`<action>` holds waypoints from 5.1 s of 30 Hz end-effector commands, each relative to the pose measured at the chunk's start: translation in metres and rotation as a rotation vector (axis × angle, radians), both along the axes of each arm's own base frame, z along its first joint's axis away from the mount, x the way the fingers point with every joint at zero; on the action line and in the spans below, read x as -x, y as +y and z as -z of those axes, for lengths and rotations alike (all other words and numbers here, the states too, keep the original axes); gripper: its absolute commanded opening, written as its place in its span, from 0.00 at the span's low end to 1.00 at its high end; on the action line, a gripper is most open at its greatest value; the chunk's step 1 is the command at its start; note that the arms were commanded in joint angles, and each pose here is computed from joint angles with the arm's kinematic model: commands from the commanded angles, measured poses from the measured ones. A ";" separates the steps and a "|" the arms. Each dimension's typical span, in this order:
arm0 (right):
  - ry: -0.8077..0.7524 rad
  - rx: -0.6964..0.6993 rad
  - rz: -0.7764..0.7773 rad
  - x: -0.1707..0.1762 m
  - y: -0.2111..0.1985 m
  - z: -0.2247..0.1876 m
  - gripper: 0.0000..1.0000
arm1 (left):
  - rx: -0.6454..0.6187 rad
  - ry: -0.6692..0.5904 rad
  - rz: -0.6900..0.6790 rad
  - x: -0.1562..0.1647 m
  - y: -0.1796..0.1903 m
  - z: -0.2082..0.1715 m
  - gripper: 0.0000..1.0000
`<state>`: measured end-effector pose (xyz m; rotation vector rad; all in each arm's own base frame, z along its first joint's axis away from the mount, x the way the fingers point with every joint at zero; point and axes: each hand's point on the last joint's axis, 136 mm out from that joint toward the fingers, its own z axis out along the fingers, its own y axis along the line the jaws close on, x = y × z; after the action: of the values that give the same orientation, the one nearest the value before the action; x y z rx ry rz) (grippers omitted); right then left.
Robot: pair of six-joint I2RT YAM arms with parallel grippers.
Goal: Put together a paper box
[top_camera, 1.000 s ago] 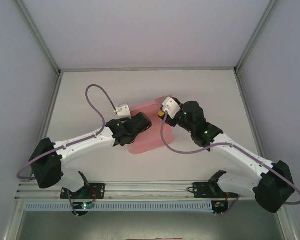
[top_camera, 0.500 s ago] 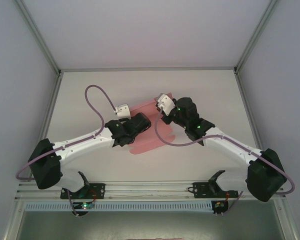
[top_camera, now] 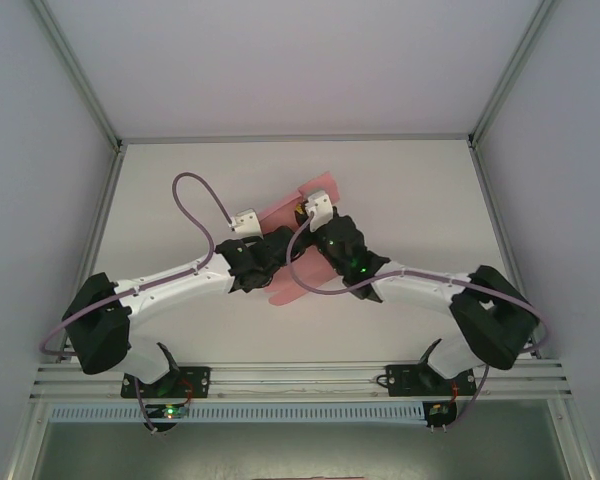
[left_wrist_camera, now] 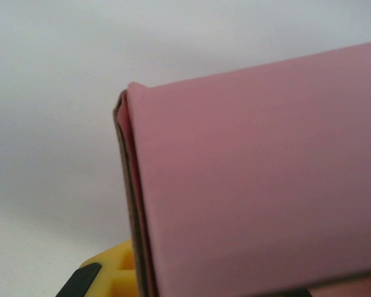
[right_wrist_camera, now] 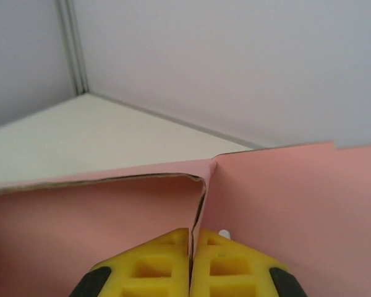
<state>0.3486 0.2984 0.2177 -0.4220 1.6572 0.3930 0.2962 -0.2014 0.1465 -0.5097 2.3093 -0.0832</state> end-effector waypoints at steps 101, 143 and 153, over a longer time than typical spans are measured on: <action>0.267 0.072 -0.185 0.078 -0.105 0.042 0.98 | 0.350 -0.501 1.037 0.005 -0.116 -0.080 0.00; 0.234 0.059 -0.072 0.080 -0.110 0.031 0.98 | 0.256 -0.469 0.980 -0.002 -0.114 -0.062 0.00; 0.173 0.082 -0.003 0.091 -0.131 0.014 0.98 | 0.090 -0.343 0.676 -0.035 -0.068 -0.031 0.00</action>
<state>0.2699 0.1645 0.1831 -0.4134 1.9139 0.3373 0.3283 -0.2594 0.1579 0.2571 2.0822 -0.5744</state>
